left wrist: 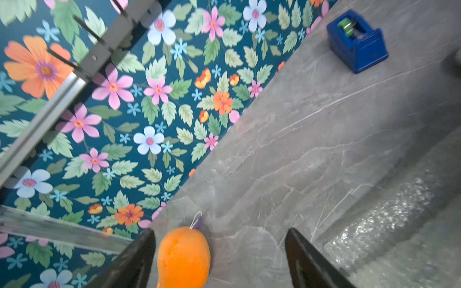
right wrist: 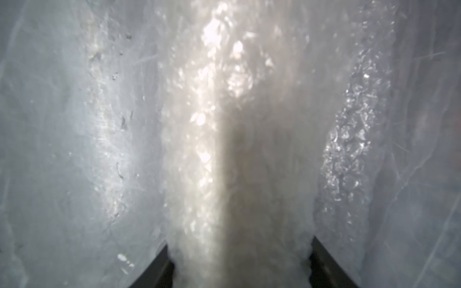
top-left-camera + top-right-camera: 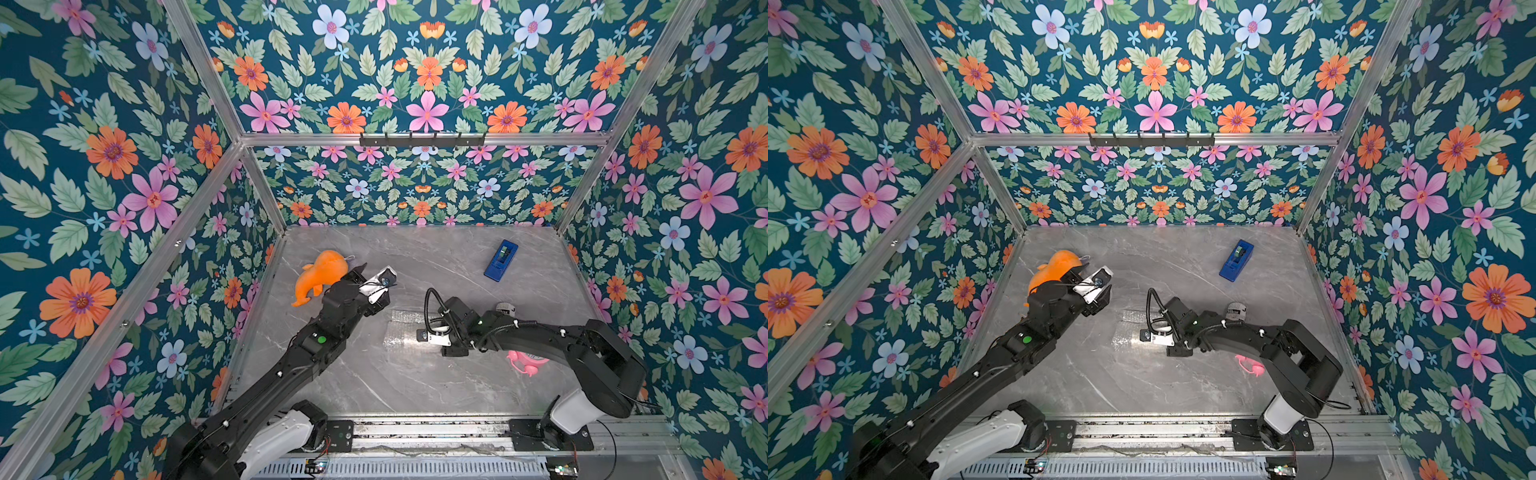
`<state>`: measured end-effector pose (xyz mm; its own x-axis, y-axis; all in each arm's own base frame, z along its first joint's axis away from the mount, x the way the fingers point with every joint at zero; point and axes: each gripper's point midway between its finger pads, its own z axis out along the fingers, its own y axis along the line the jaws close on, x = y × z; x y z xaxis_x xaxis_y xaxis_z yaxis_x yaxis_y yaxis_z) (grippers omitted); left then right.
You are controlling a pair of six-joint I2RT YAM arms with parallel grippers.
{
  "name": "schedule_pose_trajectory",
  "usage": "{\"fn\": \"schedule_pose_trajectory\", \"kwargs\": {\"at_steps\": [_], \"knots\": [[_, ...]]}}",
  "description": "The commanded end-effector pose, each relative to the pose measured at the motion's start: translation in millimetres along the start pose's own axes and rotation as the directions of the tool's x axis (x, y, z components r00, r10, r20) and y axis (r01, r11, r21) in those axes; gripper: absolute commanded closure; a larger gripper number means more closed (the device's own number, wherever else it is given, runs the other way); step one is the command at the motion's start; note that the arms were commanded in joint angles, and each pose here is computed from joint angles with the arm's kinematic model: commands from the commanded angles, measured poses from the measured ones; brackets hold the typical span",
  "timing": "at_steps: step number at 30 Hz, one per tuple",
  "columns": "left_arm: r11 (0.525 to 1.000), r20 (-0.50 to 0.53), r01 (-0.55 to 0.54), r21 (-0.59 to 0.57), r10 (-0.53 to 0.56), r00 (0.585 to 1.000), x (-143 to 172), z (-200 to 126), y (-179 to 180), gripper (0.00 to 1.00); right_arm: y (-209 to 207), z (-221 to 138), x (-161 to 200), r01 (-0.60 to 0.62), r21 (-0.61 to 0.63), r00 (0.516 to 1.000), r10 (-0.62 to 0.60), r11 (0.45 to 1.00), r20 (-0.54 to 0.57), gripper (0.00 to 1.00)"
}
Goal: Wrap vases in bubble wrap
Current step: Wrap the vase in bubble wrap.
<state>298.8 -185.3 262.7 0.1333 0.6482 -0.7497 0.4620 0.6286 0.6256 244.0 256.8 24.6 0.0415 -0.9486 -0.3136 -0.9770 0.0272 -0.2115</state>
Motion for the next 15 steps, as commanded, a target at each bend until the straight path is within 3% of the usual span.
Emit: {"fn": "schedule_pose_trajectory", "kwargs": {"at_steps": [1, 5, 8, 15], "knots": [[0.986, 0.079, -0.150, 0.066, 0.144, 0.986, -5, -15, -30, 0.20, 70, -2, 30, -0.085, -0.381, 0.995, 0.054, 0.920, -0.090, 0.51], [0.942, 0.146, -0.294, 0.163, 0.272, 0.951, 0, -40, -93, 0.20, 71, -12, 29, -0.157, -0.499, 0.987, 0.127, 0.852, -0.094, 0.49], [0.894, 0.148, -0.350, 0.280, 0.320, 0.936, 13, -52, -133, 0.19, 64, -8, 37, -0.160, -0.490, 0.986, 0.110, 0.857, -0.129, 0.49], [0.808, 0.112, -0.422, 0.412, 0.415, 0.903, 37, -46, -195, 0.15, 59, -12, 26, -0.185, -0.522, 0.983, 0.158, 0.833, -0.097, 0.48]]}}
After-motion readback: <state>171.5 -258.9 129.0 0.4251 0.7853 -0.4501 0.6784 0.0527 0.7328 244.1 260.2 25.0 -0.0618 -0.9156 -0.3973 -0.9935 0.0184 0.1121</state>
